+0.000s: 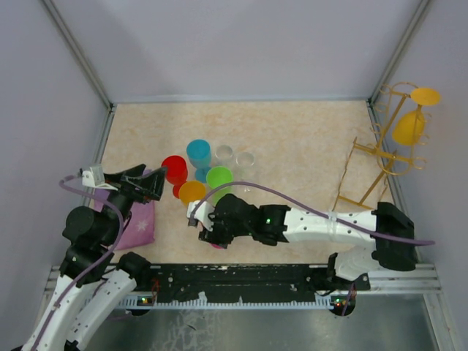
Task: Take the wine glass off the wine glass rack
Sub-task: Place the wine glass at the center of the board, then pick up the wine glass from the wine rack.
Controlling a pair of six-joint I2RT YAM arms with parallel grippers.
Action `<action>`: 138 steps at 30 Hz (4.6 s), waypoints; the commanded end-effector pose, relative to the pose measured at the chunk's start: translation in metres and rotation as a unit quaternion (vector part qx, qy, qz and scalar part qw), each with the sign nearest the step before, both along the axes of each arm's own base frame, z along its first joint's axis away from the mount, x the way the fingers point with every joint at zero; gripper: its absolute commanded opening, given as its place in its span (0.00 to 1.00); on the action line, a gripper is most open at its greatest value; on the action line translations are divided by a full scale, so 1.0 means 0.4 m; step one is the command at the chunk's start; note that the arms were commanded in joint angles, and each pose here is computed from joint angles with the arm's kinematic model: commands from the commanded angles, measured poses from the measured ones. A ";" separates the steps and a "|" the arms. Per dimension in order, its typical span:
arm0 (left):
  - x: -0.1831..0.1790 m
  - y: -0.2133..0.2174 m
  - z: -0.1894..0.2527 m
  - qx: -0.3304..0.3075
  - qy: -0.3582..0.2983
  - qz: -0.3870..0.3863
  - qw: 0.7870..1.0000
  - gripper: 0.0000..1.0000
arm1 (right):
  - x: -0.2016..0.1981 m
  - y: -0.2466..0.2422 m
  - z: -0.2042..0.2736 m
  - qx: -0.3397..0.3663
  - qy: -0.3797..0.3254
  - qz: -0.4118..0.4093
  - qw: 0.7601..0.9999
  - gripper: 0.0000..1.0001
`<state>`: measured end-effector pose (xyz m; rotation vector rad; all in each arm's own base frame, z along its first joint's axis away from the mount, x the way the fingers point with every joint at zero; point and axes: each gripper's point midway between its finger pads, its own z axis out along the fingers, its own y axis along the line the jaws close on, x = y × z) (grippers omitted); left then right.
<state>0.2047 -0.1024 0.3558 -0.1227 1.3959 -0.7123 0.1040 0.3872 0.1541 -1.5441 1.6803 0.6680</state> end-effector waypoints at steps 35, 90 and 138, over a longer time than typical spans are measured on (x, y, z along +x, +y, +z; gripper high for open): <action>-0.008 -0.048 0.023 0.009 -0.001 -0.051 0.999 1.00 | 0.578 -1.012 0.723 0.198 -0.102 -0.728 0.648 0.99; 0.007 -0.083 0.002 0.014 0.027 -0.076 0.997 1.00 | 0.761 -1.073 0.507 0.205 0.005 -0.704 0.680 0.98; -0.006 -0.073 0.009 0.012 0.016 -0.074 0.997 1.00 | 0.673 -1.049 0.797 0.273 -0.110 -0.657 0.694 0.99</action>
